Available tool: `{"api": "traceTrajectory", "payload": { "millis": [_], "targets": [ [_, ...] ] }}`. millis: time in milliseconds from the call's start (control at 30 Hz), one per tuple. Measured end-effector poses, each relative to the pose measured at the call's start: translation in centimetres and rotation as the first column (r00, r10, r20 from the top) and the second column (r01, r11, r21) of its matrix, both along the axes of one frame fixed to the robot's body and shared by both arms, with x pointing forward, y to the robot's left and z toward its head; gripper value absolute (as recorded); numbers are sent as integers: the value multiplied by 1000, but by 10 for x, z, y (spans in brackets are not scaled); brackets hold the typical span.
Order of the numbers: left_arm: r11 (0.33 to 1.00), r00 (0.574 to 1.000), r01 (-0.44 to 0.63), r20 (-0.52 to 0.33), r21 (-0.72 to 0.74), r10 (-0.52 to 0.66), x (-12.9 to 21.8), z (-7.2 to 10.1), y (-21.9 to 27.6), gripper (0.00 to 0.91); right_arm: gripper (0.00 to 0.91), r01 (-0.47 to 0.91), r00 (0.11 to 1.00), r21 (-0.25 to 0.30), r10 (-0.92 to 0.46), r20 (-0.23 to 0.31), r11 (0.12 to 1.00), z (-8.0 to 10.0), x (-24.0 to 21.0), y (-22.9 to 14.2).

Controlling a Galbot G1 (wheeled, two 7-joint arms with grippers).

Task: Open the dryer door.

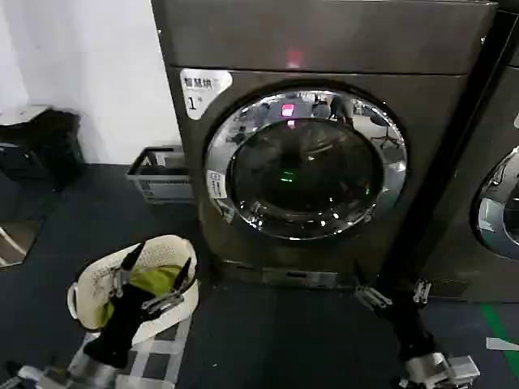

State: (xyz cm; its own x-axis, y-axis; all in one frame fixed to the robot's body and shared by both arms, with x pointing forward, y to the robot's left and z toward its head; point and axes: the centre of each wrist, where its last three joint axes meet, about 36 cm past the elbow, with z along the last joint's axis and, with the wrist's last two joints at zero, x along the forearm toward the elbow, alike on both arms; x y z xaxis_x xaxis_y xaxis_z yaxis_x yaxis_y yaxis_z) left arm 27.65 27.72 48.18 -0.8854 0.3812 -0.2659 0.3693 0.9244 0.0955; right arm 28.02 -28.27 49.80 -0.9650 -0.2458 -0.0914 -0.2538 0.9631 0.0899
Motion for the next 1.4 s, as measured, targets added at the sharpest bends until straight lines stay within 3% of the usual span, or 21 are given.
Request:
{"api": "traceTrajectory", "payload": {
  "millis": [200,400,700,1033,1167,1400],
  "targets": [
    [999,1000,8,-24,34,-8,-2,4,-3,907,907,-181,983,-56,183,16,982,8,35,-20],
    [999,999,0,-43,45,2,-3,9,-4,907,907,-359,933,-99,360,-13,928,12,77,-44],
    [996,997,-42,-58,75,46,-4,13,-3,907,907,-483,873,-146,488,2,864,29,144,-62],
    [997,995,-57,-77,56,61,-5,21,-4,907,907,-545,823,-231,567,36,806,23,213,-36],
    [997,996,-40,-81,60,44,-6,26,-2,907,907,-557,811,-270,584,26,786,16,235,-15],
    [997,997,-9,-78,72,15,-9,28,-3,907,907,-569,801,-292,599,15,768,10,265,26]
  ]
}}
